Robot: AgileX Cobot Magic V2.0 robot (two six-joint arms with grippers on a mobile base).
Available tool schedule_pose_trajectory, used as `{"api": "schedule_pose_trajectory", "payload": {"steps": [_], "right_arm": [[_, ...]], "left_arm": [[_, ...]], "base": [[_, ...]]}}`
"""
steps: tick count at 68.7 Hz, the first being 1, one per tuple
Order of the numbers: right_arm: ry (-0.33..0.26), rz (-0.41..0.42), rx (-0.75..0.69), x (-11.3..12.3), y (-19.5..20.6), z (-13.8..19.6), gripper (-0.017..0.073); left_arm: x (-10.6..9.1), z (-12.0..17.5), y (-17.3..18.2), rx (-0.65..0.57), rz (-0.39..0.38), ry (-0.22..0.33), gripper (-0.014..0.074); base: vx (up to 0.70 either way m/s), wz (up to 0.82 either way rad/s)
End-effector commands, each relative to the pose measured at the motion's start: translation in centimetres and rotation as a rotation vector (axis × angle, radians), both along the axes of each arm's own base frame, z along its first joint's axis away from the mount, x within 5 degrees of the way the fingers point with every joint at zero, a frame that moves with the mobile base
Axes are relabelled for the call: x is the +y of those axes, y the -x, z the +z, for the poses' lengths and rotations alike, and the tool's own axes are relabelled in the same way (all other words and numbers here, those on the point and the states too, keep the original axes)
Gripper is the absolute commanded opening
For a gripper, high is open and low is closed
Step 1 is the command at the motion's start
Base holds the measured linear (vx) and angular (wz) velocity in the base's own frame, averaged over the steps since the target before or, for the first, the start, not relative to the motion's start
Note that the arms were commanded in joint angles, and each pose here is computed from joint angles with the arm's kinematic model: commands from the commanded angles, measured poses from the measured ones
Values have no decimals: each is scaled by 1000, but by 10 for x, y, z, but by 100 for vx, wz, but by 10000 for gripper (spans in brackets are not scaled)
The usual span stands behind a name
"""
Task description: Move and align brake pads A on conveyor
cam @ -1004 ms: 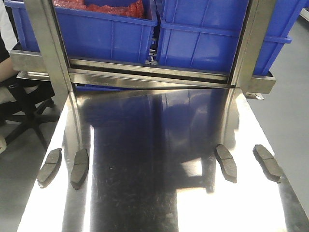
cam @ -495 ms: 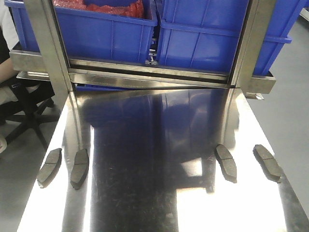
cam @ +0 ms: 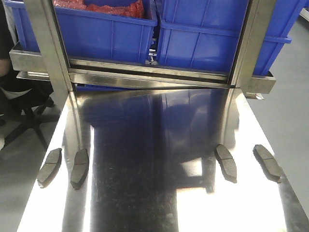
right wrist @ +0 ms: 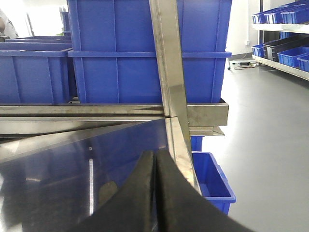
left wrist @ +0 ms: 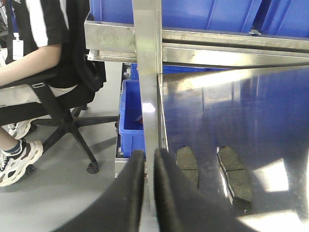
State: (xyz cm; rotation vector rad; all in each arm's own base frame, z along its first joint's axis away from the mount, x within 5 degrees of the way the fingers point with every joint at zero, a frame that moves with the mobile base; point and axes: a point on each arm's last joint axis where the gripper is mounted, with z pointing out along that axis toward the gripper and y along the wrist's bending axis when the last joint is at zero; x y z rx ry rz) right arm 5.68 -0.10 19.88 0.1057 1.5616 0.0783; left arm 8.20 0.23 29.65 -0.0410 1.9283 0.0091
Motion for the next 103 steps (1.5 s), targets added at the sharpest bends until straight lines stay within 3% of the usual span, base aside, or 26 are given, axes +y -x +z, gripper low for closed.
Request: {"api": "schedule_pose_trajectory", "payload": {"steps": [1,15,22,37,45,56,69,83,92,103], "right_arm": [[7,-9,-70,0,1,1,-8],[7,-9,-70,0,1,1,-8],[7,-9,-70,0,1,1,-8],[7,-9,-70,0,1,1,-8],[7,-9,-70,0,1,1,-8],[7,-9,-70,0,1,1,-8],[7,-9,-70,0,1,1,-8],[7,-9,-70,0,1,1,-8],[7,-9,-70,0,1,1,-8],[7,-9,-70,0,1,1,-8]], "left_arm": [[0,17,-3,-94,4,1,188],[0,17,-3,-88,4,1,618],[0,17,-3,-89,4,1,735],[-1,16,-5,-81,-2,41,687],[-2,16,-16,-20,-32,2,643],[-6,23,-50,108,-79,49,585],[-8,17,-99,246,-100,83,582],[-25,4,-152,384,-164,97,582],[-32,-11,-184,542,-144,114,582],[-31,-32,-218,755,-111,82,582]], "base": [[0,0],[0,0],[0,0],[0,0],[0,0],[0,0],[0,0],[0,0],[0,0],[0,0]]}}
